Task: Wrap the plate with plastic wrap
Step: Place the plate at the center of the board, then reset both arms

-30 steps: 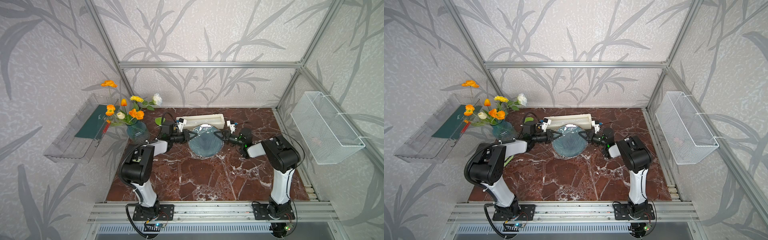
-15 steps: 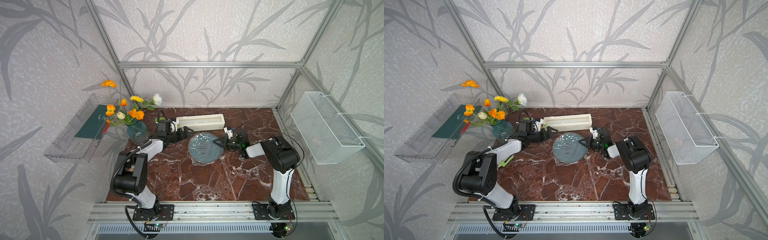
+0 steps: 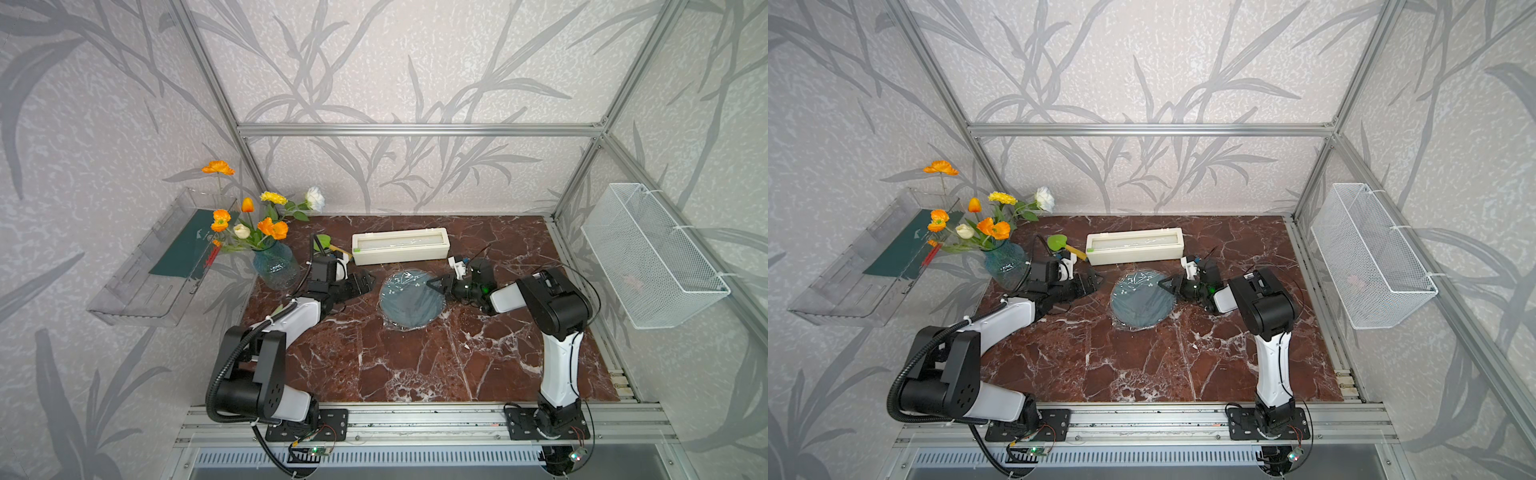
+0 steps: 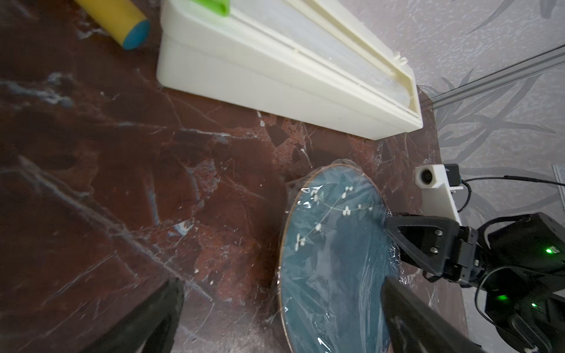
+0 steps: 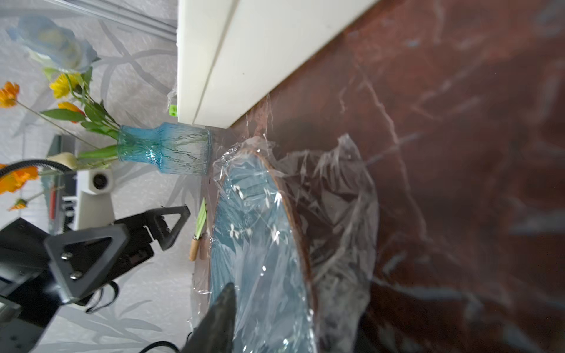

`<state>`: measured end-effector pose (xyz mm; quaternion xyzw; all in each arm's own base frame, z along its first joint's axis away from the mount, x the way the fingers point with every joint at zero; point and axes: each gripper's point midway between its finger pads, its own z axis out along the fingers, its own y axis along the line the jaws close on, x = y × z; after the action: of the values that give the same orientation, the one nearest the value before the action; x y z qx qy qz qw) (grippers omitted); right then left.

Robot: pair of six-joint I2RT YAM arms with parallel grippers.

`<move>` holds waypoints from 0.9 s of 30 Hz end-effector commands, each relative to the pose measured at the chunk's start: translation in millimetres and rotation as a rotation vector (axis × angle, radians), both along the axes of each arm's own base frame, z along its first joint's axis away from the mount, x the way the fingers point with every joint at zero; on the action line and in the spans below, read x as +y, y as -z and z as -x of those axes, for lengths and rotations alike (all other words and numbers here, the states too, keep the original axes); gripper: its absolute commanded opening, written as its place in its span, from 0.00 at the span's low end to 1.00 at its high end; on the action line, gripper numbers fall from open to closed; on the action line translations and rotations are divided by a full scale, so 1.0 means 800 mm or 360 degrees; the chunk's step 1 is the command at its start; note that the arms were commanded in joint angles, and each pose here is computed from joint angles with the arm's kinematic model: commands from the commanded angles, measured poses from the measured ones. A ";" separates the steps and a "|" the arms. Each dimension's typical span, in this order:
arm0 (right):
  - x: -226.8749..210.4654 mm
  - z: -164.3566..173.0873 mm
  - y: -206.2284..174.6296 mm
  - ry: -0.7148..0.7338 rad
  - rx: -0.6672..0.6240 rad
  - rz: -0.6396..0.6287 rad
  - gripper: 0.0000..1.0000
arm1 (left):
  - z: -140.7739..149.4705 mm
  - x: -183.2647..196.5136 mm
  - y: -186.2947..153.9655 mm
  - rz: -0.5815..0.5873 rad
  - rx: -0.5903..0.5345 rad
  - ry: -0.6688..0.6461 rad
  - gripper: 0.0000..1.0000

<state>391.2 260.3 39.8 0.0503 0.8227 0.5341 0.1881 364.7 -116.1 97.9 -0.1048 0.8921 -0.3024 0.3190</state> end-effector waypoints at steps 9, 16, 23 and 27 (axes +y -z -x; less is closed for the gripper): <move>-0.088 0.025 -0.076 0.0003 -0.0127 0.0547 0.99 | 0.020 0.060 0.004 -0.0326 -0.0156 -0.0409 0.99; -0.200 -0.008 -0.147 0.0336 -0.0471 0.1471 0.99 | 0.028 0.046 0.028 -0.0325 -0.0079 -0.0309 0.99; -0.259 -0.035 -0.093 0.0531 -0.0878 0.1985 0.99 | 0.025 0.037 0.028 -0.0277 -0.0021 -0.0290 1.00; -0.282 -0.038 -0.072 0.0675 -0.0970 0.2017 0.99 | 0.025 0.041 0.024 -0.0293 -0.0042 -0.0305 0.99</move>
<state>393.3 55.0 62.0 -0.0751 0.9084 -0.0474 0.4086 340.1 -83.6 69.5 -0.1531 0.9029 -0.1885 0.3547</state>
